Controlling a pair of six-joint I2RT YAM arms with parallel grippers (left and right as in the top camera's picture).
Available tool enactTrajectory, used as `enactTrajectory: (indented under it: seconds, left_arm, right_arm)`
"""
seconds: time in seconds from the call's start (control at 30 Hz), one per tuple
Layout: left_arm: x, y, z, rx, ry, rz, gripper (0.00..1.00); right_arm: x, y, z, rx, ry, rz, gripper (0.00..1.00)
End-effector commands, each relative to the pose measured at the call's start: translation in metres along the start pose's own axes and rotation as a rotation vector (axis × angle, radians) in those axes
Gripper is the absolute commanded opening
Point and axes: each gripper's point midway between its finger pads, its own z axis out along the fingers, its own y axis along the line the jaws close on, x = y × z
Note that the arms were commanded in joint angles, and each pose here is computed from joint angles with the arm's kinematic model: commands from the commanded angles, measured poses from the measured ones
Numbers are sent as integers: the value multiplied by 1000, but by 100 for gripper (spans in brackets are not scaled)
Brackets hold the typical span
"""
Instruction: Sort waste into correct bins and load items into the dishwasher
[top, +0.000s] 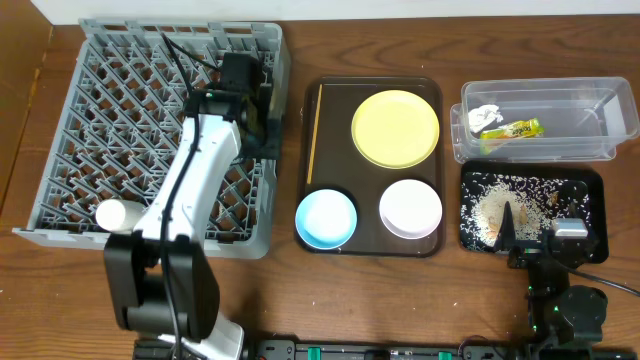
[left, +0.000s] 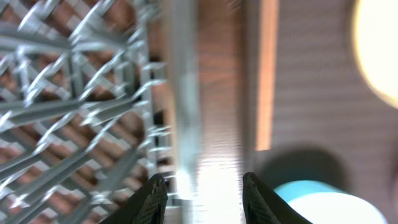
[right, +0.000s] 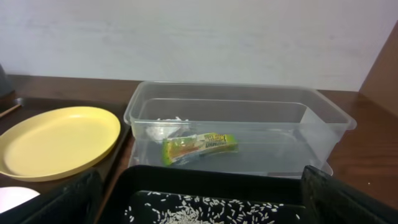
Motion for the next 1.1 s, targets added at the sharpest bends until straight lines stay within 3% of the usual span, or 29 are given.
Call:
enactTrajectory:
  seconds: [0.0, 0.2, 0.5, 0.8, 1.07]
  left_arm:
    - [-16, -41, -20, 99, -78, 30, 41]
    - [-27, -58, 27, 16, -87, 155, 41]
    - [-41, -63, 109, 12, -79, 163, 41]
    - [-23, -59, 151, 1, 2, 164, 40]
    - [6, -70, 154, 58, 116, 166, 24]
  right_arm:
    - [1, -3, 0, 13, 0, 12, 99]
    - [1, -3, 0, 13, 0, 11, 99]
    - [1, -3, 0, 13, 0, 11, 99]
    - [1, -3, 0, 13, 0, 11, 99]
    - [1, -3, 0, 13, 0, 12, 99]
